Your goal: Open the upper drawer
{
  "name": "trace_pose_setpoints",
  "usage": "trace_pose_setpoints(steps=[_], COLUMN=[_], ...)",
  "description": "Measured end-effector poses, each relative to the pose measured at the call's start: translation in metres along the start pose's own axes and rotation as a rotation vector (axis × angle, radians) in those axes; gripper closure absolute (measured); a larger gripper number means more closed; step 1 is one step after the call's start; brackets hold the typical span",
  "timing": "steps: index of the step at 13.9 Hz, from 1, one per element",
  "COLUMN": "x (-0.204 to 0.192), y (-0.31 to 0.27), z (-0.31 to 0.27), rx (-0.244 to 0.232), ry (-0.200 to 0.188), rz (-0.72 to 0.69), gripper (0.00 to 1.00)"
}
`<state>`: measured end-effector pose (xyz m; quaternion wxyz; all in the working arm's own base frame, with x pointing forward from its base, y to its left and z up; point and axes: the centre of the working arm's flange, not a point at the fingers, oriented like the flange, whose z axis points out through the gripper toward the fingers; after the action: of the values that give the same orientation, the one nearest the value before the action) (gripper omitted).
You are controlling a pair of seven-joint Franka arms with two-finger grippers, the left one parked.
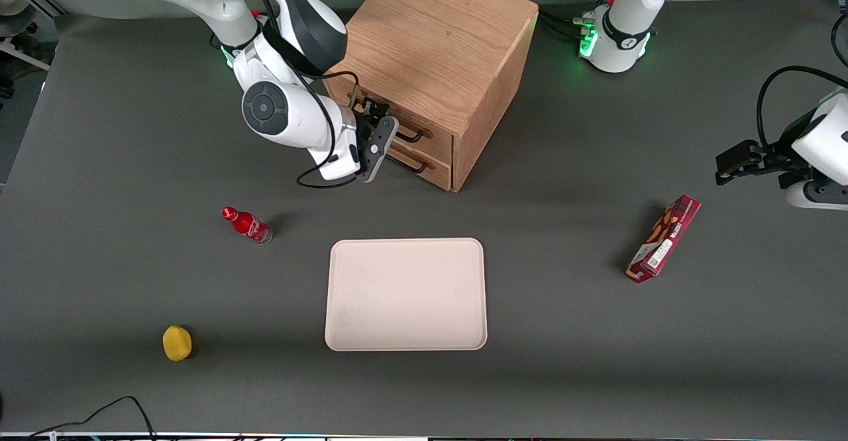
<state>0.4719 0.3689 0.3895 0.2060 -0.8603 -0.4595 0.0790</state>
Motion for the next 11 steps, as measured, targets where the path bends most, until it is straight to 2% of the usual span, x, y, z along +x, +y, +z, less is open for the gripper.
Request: trace_pose_setpoints(steps=[11], x=[-0.001], y=[0.0], z=[0.015], rx=[-0.017], ry=[0.015], rz=[0.005], gripper=[0.0])
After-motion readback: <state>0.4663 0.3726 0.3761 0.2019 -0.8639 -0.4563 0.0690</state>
